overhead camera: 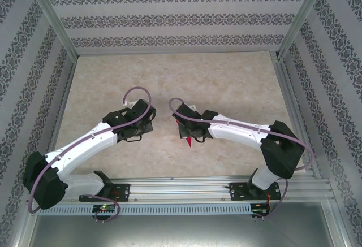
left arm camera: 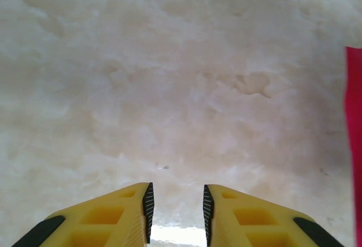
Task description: Fold a paper plane with a square sheet of paper (pick it up from the middle)
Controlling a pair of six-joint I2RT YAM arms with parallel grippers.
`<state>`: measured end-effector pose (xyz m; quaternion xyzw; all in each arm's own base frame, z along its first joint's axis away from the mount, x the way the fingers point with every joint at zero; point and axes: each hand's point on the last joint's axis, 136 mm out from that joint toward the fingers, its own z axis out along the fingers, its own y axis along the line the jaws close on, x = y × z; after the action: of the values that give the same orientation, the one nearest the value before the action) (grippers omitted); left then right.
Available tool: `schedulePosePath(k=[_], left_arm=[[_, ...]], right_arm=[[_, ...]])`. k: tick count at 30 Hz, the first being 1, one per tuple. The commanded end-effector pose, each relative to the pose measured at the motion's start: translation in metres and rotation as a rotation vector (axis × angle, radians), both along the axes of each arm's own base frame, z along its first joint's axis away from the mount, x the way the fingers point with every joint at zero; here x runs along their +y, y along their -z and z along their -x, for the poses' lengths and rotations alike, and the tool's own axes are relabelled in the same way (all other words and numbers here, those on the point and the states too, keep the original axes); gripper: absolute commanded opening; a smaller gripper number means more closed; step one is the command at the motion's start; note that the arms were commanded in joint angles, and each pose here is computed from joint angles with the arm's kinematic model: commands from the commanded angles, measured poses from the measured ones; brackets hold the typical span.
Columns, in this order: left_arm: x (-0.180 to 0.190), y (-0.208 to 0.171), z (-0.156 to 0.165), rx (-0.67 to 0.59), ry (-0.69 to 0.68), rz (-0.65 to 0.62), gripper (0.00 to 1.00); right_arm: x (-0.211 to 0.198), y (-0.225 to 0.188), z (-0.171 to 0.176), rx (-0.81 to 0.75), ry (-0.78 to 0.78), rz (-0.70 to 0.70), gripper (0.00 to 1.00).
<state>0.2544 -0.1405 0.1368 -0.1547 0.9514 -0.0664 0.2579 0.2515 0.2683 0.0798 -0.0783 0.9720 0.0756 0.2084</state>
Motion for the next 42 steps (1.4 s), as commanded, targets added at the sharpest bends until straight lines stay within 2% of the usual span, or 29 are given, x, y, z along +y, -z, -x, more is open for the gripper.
schedulePosePath(k=[1, 11, 22, 27, 33, 39, 41, 42], left_arm=[[0.011, 0.000, -0.004, -0.029, -0.075, 0.018, 0.33], [0.022, 0.004, 0.000, -0.020, -0.103, 0.027, 0.34], [0.024, 0.011, -0.001, 0.005, -0.102, 0.047, 0.34], [0.023, 0.015, 0.000, 0.018, -0.100, 0.058, 0.34], [0.021, 0.016, 0.000, 0.023, -0.098, 0.072, 0.34], [0.018, 0.015, -0.001, 0.024, -0.093, 0.083, 0.34], [0.018, 0.015, -0.002, 0.024, -0.093, 0.083, 0.35], [0.018, 0.015, -0.002, 0.025, -0.092, 0.085, 0.35]], right_arm=[[-0.016, 0.012, 0.001, 0.035, 0.004, 0.133, 0.08], [-0.008, 0.031, -0.002, 0.091, 0.016, 0.178, 0.15], [-0.002, 0.054, -0.006, 0.137, 0.084, 0.076, 0.14], [-0.004, 0.064, -0.004, 0.156, 0.095, 0.079, 0.15], [-0.008, 0.071, -0.003, 0.168, 0.099, 0.108, 0.25], [-0.011, 0.080, -0.001, 0.187, 0.096, 0.140, 0.28], [-0.011, 0.087, 0.001, 0.205, 0.093, 0.154, 0.36], [-0.012, 0.091, 0.003, 0.216, 0.092, 0.161, 0.37]])
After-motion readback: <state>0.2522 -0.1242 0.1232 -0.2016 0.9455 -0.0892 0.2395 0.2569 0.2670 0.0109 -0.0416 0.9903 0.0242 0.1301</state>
